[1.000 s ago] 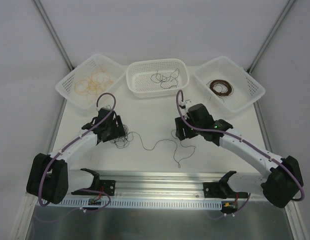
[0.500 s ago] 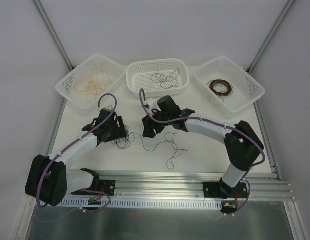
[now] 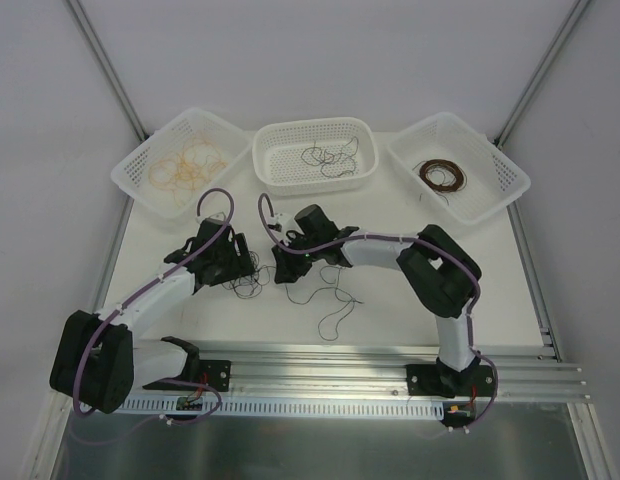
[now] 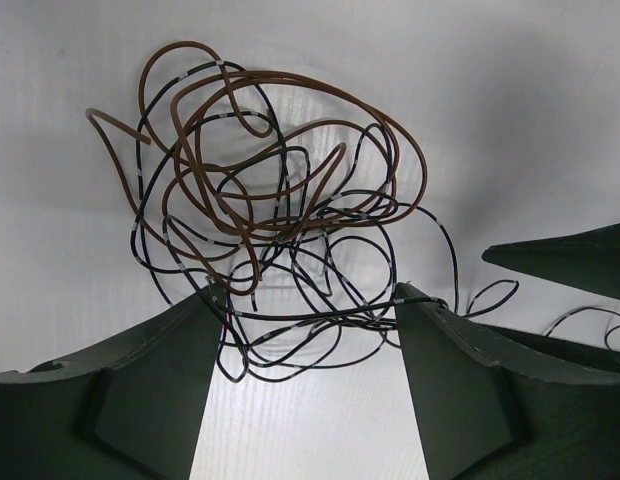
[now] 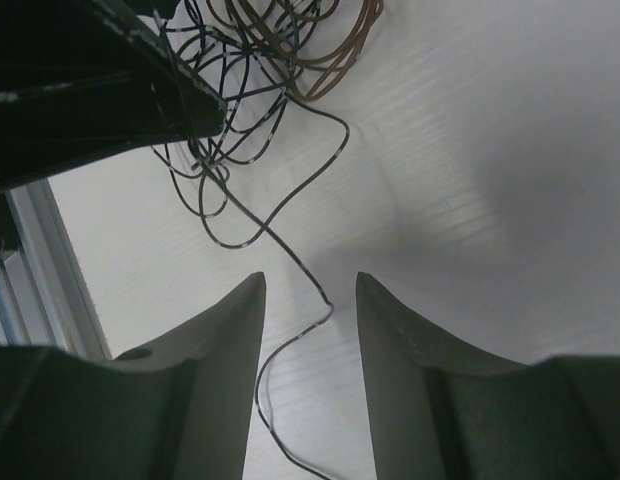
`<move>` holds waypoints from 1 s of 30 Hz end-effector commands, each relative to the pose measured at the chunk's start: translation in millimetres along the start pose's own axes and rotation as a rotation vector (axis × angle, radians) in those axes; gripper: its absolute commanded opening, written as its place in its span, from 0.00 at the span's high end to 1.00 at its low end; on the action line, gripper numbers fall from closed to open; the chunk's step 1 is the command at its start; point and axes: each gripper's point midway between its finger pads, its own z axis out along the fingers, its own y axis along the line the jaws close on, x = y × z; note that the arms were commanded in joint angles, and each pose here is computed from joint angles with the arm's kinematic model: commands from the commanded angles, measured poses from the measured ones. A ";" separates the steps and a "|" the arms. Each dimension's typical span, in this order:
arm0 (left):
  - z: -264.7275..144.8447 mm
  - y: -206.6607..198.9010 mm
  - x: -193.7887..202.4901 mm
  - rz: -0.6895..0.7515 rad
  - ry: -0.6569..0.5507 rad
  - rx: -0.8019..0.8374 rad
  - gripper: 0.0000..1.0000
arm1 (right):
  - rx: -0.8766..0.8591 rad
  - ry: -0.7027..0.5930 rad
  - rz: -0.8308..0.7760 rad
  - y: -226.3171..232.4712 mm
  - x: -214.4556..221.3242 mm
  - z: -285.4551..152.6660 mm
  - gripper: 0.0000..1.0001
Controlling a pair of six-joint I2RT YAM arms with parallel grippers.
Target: Untangle the cables
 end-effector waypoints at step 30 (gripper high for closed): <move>38.5 22.3 -2.6 0.038 0.058 -0.189 0.32 | 0.175 -0.513 -0.414 118.2 -129.2 -260.2 0.99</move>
